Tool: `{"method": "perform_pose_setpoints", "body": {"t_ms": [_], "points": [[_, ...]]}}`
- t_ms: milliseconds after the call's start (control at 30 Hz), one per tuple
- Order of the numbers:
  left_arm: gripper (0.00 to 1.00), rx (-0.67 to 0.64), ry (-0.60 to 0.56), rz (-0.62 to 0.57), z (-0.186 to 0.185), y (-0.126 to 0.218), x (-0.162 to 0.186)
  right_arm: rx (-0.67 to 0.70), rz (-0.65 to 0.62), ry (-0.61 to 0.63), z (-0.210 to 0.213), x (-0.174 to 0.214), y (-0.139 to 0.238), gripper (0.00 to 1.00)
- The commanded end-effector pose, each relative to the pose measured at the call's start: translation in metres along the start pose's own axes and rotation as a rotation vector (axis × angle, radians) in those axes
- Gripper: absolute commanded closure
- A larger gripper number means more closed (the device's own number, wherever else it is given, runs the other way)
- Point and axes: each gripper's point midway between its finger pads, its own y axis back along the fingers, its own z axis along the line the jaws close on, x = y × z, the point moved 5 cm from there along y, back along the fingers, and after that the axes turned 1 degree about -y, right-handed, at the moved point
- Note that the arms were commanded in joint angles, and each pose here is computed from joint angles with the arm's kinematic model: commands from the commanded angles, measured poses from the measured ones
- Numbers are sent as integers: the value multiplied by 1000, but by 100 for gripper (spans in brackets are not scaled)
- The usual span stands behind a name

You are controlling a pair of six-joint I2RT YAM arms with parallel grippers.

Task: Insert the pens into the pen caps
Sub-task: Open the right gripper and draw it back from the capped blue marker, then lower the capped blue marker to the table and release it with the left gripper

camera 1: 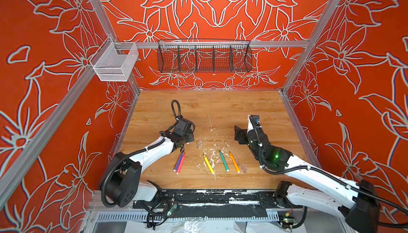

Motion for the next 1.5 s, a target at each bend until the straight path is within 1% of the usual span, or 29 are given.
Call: {"method": "perform_pose_setpoints", "body": {"t_ms": [0, 133, 233, 400, 500, 700, 833, 867, 933, 1233, 1367, 1467], "points": [[100, -43, -6, 83, 0, -13, 3, 52, 4, 29, -5, 4, -8, 17], [100, -71, -27, 180, -6, -33, 5, 23, 46, 29, 3, 9, -13, 18], [100, -95, -46, 230, -9, -41, 4, 22, 51, 27, 3, 10, -14, 18], [100, -115, -75, 251, -7, -46, 4, 20, 48, 15, 0, 10, -12, 19], [100, -100, -92, 276, -8, -52, 1, 20, 53, 17, 1, 10, -14, 18], [99, -82, -112, 360, -17, -63, 3, 29, 68, 22, 1, 12, -17, 19], [83, -92, -113, 393, -18, -69, 6, 26, 79, 24, 3, 12, -19, 20], [79, -89, -112, 397, -17, -70, 7, 28, 80, 25, 3, 13, -19, 20], [76, -91, -112, 406, -17, -72, 9, 32, 75, 26, 2, 12, -18, 20], [69, -37, -104, 381, -21, -62, 5, 35, 75, 27, 1, 12, -18, 20], [65, 10, -106, 334, -23, -48, 1, 37, 76, 32, 1, 12, -18, 21], [65, 44, -115, 290, -24, -32, -3, 38, 71, 30, 1, 11, -18, 21]]}}
